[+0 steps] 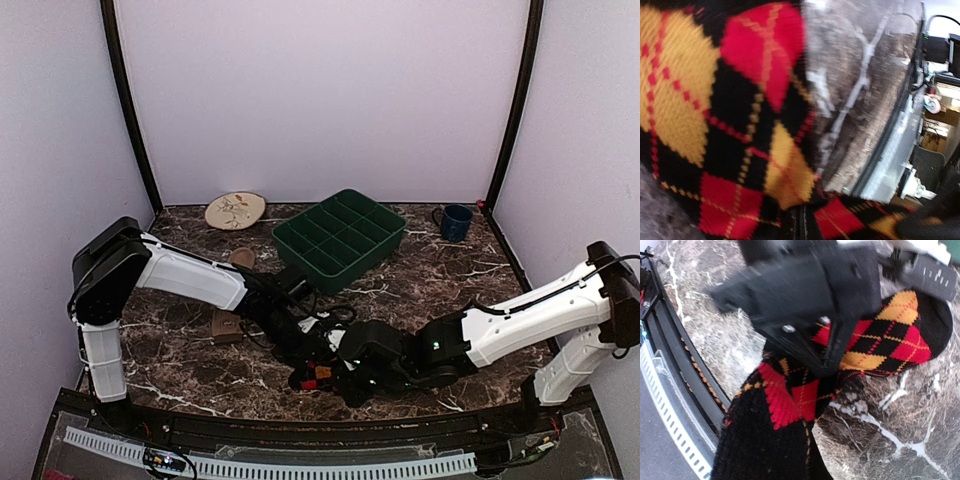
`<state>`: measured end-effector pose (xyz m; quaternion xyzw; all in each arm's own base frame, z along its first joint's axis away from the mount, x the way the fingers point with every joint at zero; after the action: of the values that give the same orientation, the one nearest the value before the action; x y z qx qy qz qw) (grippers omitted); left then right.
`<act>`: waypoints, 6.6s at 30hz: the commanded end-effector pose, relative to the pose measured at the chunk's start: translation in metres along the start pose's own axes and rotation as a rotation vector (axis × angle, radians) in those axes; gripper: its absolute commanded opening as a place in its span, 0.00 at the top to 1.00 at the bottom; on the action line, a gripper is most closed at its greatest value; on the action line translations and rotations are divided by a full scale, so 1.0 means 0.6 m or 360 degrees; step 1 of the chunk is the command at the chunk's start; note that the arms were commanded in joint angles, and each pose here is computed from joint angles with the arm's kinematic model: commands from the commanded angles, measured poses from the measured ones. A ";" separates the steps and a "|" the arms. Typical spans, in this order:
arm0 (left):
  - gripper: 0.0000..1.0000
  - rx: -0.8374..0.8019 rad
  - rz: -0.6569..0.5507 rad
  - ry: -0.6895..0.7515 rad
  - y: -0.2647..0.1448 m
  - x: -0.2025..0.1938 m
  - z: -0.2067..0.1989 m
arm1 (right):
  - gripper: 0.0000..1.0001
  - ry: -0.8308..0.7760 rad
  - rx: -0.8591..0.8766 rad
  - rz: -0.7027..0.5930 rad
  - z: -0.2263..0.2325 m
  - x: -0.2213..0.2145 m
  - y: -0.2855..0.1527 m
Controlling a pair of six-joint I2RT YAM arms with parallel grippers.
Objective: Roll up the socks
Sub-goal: Fold the sock at the center of the board.
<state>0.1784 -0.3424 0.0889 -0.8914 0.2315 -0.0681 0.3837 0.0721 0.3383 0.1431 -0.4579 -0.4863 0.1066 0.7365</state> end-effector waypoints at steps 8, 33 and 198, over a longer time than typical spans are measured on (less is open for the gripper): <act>1.00 0.0170 -0.0026 -0.0088 0.020 -0.003 0.034 | 1.00 -0.0071 -0.0050 -0.0165 0.009 0.060 -0.042; 0.75 0.0086 -0.0253 -0.0095 -0.062 0.030 -0.037 | 1.00 -0.0069 -0.0067 -0.0125 -0.047 0.073 -0.039; 0.77 0.0661 -0.1020 -0.0043 -0.056 -0.062 -0.022 | 0.81 0.0067 0.0180 0.0278 -0.200 0.112 0.144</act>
<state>0.1513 -0.3121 0.1188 -0.8198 -0.0603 -0.2098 0.5294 0.2267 0.3571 0.1029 -0.4663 -0.4198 0.1985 0.7530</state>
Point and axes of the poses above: each gripper's point midway between its finger pads, its own y axis out along the fingers, its own z axis along the line the jaws close on, x = y × z, the point moved 8 cm from there along -y, back along the fingers, and after that the axes turned 9 degrees about -y, right-handed, at the moved point
